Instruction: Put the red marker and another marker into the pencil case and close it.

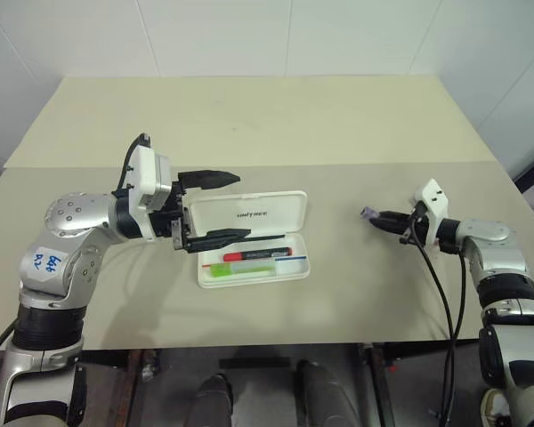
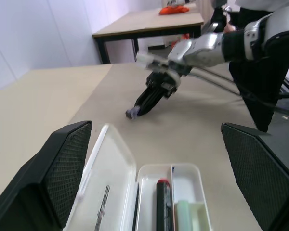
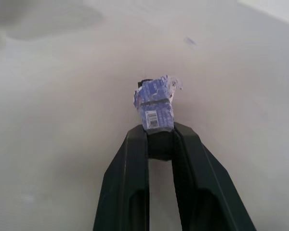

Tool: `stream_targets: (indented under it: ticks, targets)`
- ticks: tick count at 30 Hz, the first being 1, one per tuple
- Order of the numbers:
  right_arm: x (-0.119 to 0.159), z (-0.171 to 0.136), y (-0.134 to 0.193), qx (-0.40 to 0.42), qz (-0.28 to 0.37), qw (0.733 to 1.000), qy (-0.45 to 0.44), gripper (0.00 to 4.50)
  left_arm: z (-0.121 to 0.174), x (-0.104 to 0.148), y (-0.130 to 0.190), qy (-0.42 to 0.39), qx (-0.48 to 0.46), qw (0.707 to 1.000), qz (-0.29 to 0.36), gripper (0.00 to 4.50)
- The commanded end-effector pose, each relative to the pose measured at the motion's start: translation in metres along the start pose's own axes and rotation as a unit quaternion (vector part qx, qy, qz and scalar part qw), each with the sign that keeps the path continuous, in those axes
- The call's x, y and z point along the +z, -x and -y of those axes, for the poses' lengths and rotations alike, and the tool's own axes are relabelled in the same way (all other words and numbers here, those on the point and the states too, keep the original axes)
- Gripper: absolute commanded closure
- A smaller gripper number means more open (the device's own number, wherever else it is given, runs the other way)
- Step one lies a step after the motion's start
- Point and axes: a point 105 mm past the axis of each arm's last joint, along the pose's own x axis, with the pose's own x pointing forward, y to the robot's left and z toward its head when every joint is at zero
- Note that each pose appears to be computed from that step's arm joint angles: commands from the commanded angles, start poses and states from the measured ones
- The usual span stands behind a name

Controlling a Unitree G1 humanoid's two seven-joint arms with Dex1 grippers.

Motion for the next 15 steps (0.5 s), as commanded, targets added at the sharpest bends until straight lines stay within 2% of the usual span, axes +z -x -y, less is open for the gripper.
stream_targets:
  ticks: [1, 4, 10, 15]
  targets:
    - [0.052, -0.039, 0.0, 0.092, 0.056, 0.991, 0.073, 4.17, -0.001, -0.007, 0.017, -0.024, 0.012, 0.999, -0.026, 0.0]
    - [0.071, -0.09, -0.005, 0.174, 0.078, 0.978, 0.082, 4.17, 0.008, -0.025, 0.03, -0.031, 0.0, 0.997, -0.067, 0.0]
    - [0.075, -0.148, -0.019, 0.258, 0.073, 0.961, 0.075, 4.17, 0.019, -0.04, 0.037, -0.029, -0.011, 0.996, -0.086, 0.0]
    - [0.06, -0.16, -0.034, 0.274, 0.046, 0.958, 0.076, 4.17, 0.021, -0.044, 0.038, -0.029, -0.013, 0.995, -0.09, 0.0]
